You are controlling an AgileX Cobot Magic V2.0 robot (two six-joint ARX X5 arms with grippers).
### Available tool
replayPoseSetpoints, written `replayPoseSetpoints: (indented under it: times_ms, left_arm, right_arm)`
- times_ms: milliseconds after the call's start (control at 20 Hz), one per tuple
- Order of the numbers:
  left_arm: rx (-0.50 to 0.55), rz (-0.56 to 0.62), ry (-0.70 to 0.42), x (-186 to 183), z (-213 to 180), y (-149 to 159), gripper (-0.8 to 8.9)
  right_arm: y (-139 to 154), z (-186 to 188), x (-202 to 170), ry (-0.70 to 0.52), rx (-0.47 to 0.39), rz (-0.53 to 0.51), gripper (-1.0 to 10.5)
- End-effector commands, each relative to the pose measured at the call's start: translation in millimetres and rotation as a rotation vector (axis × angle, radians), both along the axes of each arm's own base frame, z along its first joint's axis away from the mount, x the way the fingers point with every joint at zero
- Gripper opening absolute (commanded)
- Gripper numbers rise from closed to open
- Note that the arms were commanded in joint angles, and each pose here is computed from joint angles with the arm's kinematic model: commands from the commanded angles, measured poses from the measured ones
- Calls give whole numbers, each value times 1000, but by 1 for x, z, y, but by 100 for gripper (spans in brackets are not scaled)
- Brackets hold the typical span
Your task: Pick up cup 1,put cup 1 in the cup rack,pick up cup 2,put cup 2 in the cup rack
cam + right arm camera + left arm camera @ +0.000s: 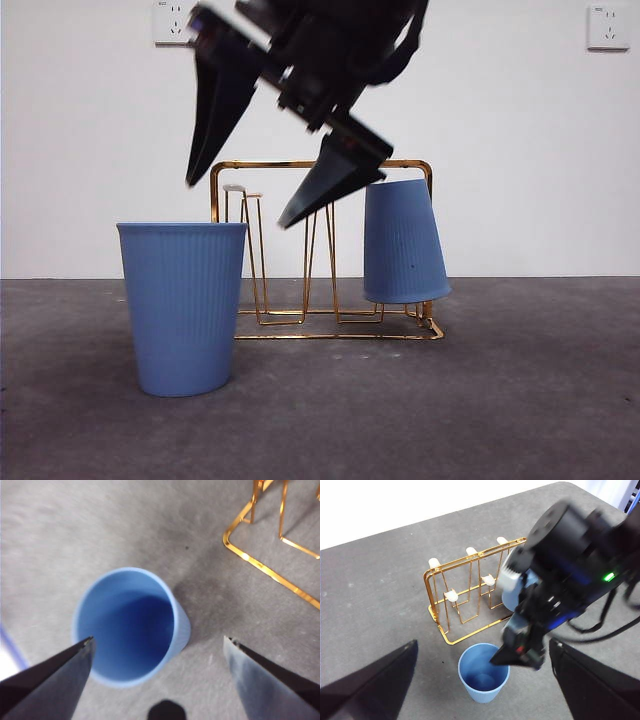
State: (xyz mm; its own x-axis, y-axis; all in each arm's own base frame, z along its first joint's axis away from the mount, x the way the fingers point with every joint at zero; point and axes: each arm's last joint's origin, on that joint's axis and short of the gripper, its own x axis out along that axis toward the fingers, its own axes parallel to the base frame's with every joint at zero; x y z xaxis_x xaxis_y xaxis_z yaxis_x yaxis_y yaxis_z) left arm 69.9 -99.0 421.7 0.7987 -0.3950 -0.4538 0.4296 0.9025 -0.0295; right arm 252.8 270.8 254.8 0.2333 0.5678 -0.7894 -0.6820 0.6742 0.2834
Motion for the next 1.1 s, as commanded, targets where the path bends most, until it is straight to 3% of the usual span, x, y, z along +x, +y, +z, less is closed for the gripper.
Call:
replayPoseSetpoints:
  times_ms: [50,200,500,700,900,1100]
  left_arm:
    - [14,-3,-11,0,-1,0,439]
    - [12,-10,-8,0,-1,0,439]
    - [12,-10,-8,0,-1,0,439]
    - [1,-17,-1,0,-1,-1,439]
    - [-88,-101,12,0,4,-6,439]
    - [-208,-175,2,1,12,-12,440]
  right_arm:
    - [8,-15,3,8,-25,-22,437]
    - [13,-31,9,32,-41,-52,428]
    - [17,-42,13,41,-56,-59,121]
    - [17,-43,13,35,-61,-44,-16]
    - [12,-39,8,45,-104,-2,-17]
    - [-13,11,-11,-105,-160,-13,-17]
